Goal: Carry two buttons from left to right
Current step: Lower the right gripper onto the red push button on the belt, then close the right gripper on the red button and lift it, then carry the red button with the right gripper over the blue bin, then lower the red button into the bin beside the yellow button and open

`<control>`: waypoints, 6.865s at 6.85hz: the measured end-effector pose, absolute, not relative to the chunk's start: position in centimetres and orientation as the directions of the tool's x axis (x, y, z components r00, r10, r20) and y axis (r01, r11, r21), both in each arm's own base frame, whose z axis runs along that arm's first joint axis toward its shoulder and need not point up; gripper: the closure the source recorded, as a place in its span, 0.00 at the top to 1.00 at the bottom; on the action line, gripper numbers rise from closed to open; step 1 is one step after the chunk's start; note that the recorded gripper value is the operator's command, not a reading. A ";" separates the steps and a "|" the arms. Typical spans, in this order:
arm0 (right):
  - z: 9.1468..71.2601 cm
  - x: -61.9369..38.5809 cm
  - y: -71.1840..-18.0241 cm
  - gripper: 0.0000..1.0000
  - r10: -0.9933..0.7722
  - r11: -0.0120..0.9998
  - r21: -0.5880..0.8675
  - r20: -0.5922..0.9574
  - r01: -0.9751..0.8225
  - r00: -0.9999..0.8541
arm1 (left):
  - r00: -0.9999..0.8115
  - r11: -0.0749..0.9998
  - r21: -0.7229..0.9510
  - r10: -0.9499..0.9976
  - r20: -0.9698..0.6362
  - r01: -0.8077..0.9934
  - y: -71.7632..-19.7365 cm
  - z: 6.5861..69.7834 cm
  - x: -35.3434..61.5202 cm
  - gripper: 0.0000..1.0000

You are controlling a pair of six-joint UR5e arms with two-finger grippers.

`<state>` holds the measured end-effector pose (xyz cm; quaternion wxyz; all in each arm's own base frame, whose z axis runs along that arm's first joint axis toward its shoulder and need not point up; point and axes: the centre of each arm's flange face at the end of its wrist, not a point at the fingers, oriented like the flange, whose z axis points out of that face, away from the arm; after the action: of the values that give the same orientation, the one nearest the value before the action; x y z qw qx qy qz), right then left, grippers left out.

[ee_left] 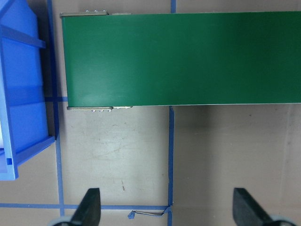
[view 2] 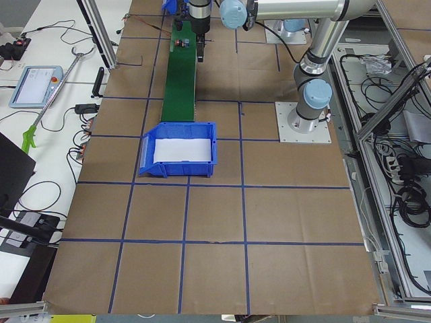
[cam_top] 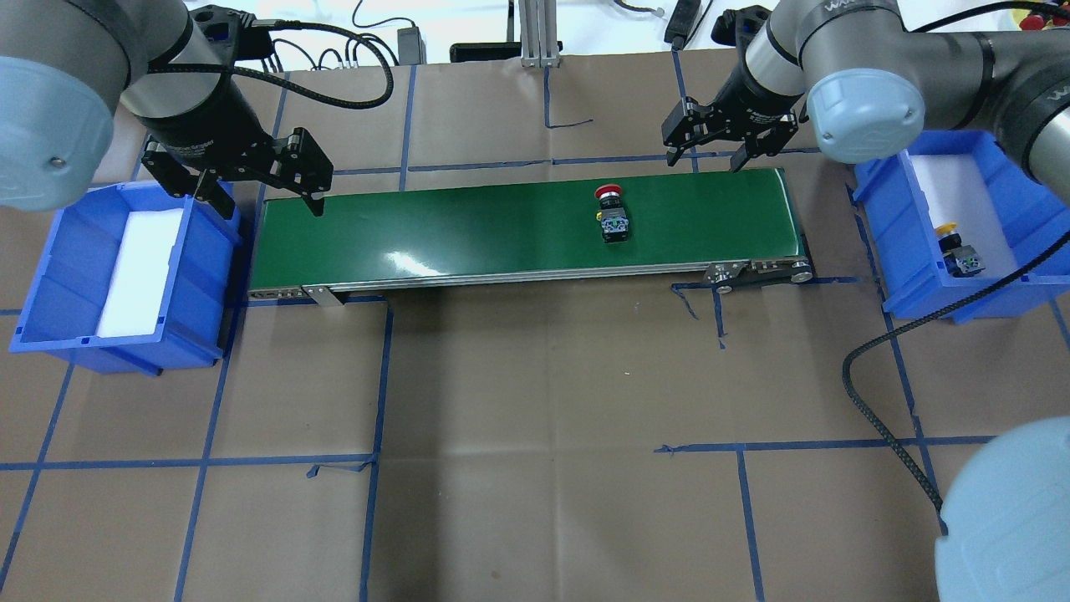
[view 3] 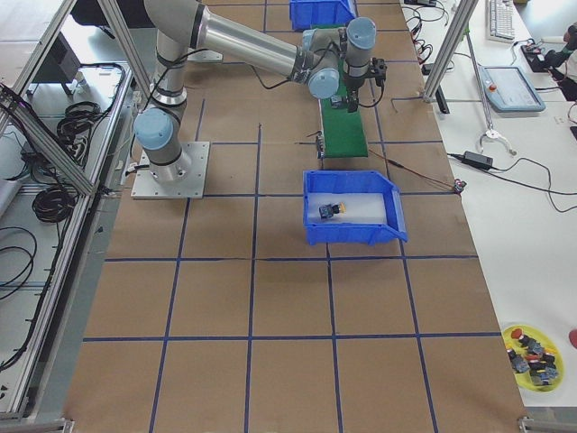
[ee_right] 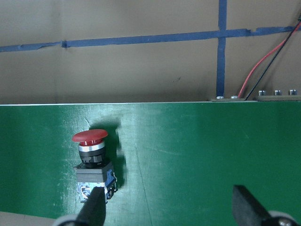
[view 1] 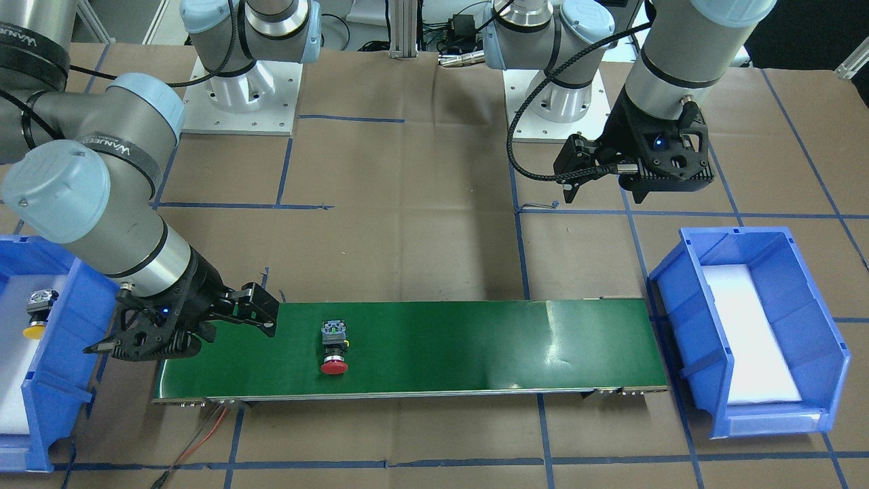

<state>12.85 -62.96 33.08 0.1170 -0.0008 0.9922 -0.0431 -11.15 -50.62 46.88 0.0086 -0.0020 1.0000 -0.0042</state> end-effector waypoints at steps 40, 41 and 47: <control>23.0 -21.8 -67.5 0.81 -0.098 0.995 -0.010 -0.030 -0.098 -0.995 | -1.000 1.000 -0.016 -0.004 -0.018 -0.004 -50.8 47.2 -11.1 1.00; 22.9 -21.7 -67.6 0.80 -0.099 0.995 -0.012 -0.033 -0.098 -0.995 | -1.000 1.000 -0.016 -0.004 -0.018 -0.004 -50.8 47.3 -11.1 1.00; 35.5 -19.6 -64.7 1.00 -0.108 0.989 -0.099 0.031 -0.110 -0.994 | -1.000 1.000 -0.014 -0.005 -0.016 -0.005 -50.9 47.2 -11.2 1.00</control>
<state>-19.58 -64.69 35.46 -0.0128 -0.0546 0.9972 -0.0502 -11.15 -50.90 47.15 0.0082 -0.0023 0.9999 -0.0069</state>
